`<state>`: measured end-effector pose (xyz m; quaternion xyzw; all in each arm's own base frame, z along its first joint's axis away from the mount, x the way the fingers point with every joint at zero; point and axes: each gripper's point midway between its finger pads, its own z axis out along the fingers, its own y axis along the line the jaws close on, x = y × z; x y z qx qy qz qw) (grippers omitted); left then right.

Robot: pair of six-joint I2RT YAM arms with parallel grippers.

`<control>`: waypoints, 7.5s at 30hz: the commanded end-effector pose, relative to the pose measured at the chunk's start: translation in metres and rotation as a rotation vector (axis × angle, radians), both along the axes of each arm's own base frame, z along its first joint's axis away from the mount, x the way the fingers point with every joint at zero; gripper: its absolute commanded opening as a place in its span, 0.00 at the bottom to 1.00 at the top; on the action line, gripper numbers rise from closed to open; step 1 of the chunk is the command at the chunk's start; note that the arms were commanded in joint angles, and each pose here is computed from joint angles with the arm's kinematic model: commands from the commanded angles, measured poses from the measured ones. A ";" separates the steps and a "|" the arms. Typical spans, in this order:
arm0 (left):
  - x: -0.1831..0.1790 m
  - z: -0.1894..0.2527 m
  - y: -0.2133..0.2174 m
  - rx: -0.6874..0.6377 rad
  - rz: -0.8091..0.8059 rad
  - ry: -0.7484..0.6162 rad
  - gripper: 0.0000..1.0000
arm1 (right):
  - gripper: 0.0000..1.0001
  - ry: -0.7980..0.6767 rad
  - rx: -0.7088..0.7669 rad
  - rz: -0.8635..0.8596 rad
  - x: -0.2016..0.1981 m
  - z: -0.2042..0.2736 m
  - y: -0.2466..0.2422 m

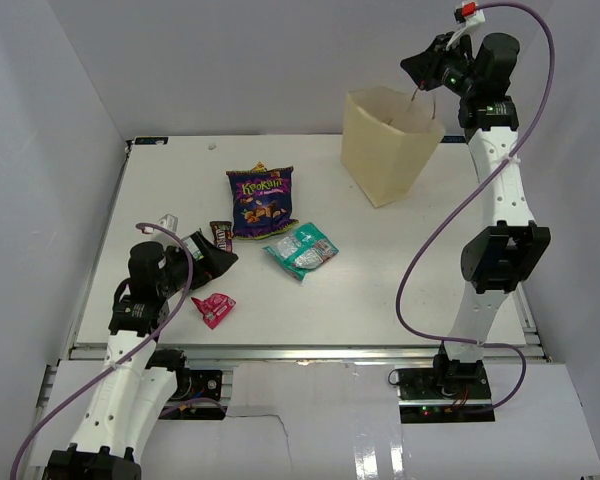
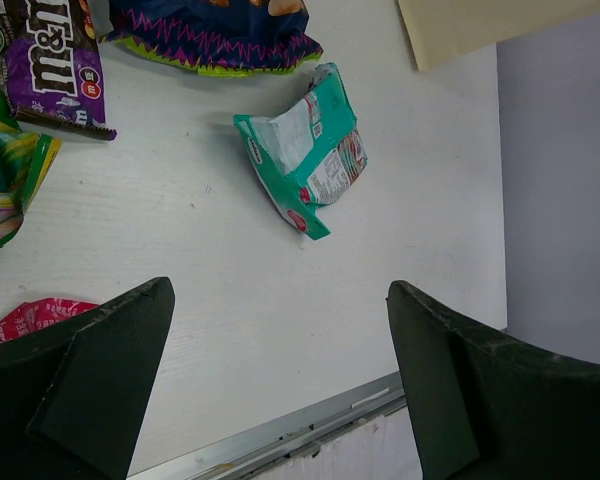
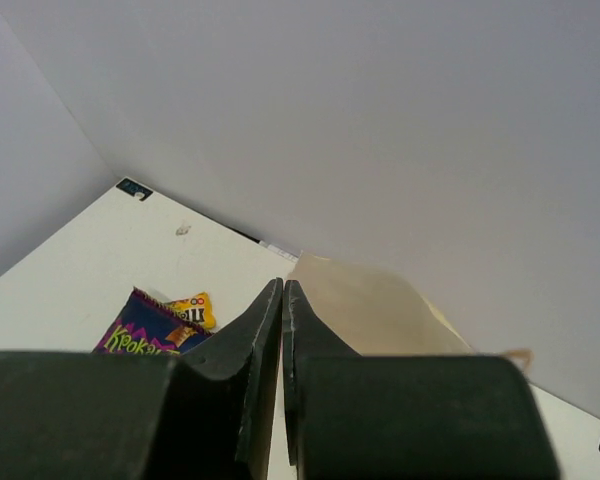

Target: Place the snacks into the paper bag

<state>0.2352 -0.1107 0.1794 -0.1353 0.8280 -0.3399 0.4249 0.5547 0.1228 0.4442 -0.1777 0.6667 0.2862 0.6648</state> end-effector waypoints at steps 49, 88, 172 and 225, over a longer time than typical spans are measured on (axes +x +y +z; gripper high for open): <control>0.108 -0.048 -0.088 0.341 0.190 0.227 0.95 | 0.86 0.185 -0.468 0.602 -0.285 -0.210 0.029; 0.203 0.005 -0.116 -0.034 -0.426 0.045 0.11 | 0.93 0.593 -0.330 0.388 -0.266 -0.259 0.086; -0.010 0.018 -0.050 -0.196 -0.150 0.098 0.59 | 0.08 0.384 0.017 1.012 -0.252 -0.181 0.187; 0.003 0.008 -0.055 -0.186 -0.177 0.089 0.59 | 0.08 -0.622 -0.185 -0.247 -0.052 0.172 -0.108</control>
